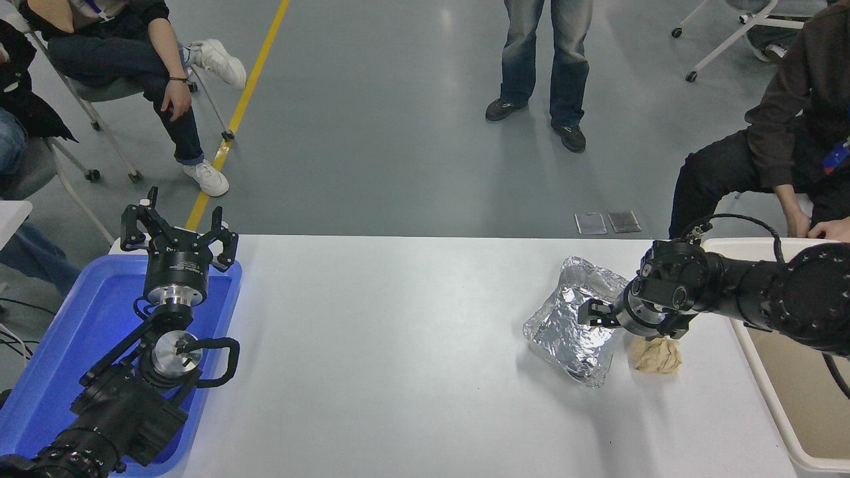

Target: Pick up foil plate and place in dustbin

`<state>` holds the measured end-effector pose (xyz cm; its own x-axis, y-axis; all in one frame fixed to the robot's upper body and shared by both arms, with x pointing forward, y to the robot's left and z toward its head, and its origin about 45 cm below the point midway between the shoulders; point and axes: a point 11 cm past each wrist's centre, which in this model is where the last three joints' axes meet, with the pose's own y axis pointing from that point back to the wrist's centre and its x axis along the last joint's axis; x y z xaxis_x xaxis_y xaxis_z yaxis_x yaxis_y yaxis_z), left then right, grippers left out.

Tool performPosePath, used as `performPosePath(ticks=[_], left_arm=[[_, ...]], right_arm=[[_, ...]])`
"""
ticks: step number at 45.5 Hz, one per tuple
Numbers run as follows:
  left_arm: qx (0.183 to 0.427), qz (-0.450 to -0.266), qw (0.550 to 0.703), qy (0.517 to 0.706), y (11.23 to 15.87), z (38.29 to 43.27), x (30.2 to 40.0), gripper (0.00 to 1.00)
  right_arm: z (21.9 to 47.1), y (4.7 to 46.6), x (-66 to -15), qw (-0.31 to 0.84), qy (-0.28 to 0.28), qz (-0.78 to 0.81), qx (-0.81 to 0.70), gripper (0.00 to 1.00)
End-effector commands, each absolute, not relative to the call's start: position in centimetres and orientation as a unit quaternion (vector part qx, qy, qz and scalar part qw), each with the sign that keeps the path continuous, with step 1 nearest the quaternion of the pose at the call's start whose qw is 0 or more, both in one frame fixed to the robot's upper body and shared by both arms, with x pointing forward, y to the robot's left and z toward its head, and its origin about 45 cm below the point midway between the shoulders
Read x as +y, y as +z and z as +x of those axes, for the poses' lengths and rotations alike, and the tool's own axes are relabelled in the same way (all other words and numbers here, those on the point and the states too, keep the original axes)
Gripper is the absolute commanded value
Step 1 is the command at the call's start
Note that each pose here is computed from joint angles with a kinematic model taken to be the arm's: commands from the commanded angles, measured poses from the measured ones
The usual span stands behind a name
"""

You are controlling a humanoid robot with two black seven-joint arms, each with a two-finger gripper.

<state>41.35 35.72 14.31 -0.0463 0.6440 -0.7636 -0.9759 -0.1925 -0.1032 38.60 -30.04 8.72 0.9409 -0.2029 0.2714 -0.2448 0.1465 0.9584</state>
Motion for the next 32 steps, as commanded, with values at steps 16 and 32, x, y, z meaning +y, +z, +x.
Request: performPosePath(ticks=[16, 32], left_arm=[[0.233, -0.357, 0.591, 0.685, 14.31, 41.36, 35.71, 0.99], [0.233, -0.357, 0.591, 0.685, 14.31, 41.36, 35.71, 0.99]], right_arm=[[37.9, 6.9, -29.2, 0.723, -0.001, 0.666, -0.183, 0.99], [38.3, 6.7, -29.4, 0.72, 0.013, 0.662, -0.208, 0.17]])
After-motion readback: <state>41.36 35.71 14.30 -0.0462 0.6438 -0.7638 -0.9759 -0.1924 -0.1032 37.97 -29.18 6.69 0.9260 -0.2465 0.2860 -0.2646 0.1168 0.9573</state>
